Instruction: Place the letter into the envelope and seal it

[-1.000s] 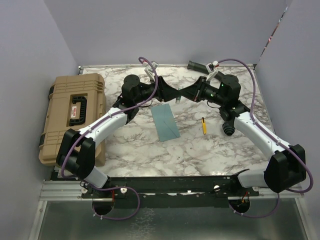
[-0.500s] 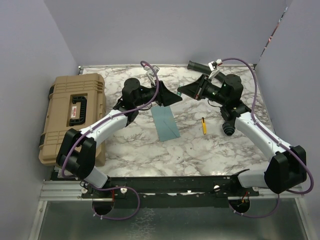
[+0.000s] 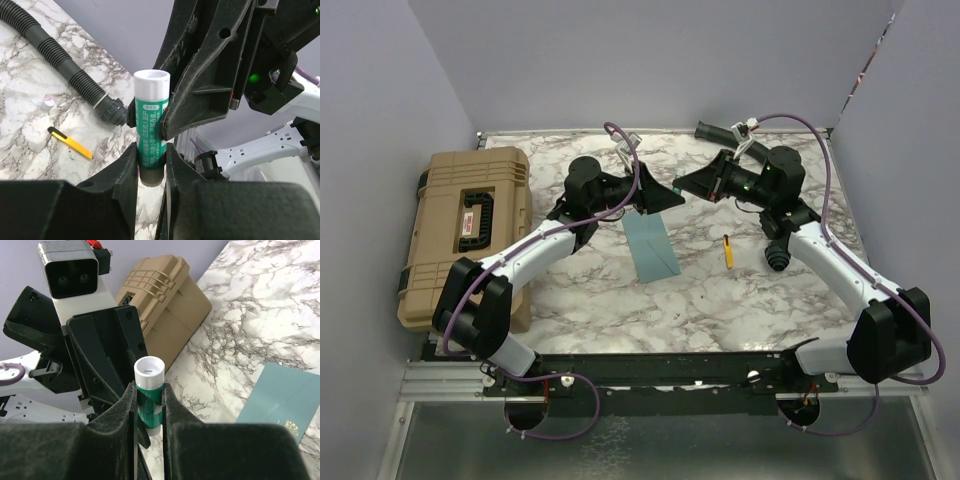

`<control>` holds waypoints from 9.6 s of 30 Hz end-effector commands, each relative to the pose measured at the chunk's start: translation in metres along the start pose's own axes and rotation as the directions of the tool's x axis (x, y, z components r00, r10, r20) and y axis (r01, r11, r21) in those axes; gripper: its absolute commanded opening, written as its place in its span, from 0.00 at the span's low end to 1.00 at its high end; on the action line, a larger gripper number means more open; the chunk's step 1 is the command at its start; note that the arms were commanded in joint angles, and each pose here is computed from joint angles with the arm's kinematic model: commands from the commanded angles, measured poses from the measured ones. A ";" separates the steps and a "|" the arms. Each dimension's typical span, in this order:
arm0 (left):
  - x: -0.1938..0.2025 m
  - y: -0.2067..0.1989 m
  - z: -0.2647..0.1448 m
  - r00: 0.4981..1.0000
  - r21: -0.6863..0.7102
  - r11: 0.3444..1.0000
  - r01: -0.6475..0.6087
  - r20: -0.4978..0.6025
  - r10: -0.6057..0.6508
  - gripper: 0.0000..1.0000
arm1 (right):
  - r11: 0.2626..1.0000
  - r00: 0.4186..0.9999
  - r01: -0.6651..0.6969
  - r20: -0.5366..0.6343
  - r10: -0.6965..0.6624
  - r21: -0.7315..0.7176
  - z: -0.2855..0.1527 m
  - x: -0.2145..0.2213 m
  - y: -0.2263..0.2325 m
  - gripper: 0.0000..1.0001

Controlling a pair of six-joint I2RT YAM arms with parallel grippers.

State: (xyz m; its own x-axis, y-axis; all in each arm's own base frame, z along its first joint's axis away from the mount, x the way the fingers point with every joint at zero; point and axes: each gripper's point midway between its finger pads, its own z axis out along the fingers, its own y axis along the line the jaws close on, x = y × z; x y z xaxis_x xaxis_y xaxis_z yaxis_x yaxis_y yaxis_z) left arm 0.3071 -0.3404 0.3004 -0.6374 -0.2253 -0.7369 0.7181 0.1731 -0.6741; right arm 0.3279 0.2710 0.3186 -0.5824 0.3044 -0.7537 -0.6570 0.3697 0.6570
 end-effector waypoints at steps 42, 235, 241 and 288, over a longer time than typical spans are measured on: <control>-0.036 -0.006 0.005 0.999 -0.037 0.999 -0.030 0.030 0.031 0.41 | 0.999 0.999 0.031 -0.008 -0.031 -0.011 0.009 -0.030 0.016 0.00; -0.046 -0.116 -0.024 0.966 0.227 0.940 -0.254 0.017 0.257 0.00 | 0.775 0.946 0.187 -0.101 -0.307 -0.604 -0.018 -0.017 0.140 0.01; -0.044 -0.120 -0.023 0.959 0.248 0.927 -0.280 0.019 0.284 0.00 | 0.758 0.937 0.197 -0.108 -0.332 -0.622 -0.021 -0.016 0.147 0.01; -0.049 -0.103 -0.029 0.938 0.095 0.934 -0.346 0.023 0.345 0.00 | 0.813 0.928 0.341 0.033 -0.370 -0.472 -0.001 -0.032 0.157 0.00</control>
State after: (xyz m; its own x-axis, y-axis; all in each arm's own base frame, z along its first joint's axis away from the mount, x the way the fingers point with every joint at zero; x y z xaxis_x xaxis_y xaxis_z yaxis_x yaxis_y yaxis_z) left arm 0.3078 -0.3036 0.3927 -0.3447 -0.2776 -0.8968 0.8077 0.3990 -0.4340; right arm 0.3190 0.3144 0.4076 -0.4567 0.2363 -0.8577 -0.7716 0.3747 0.5141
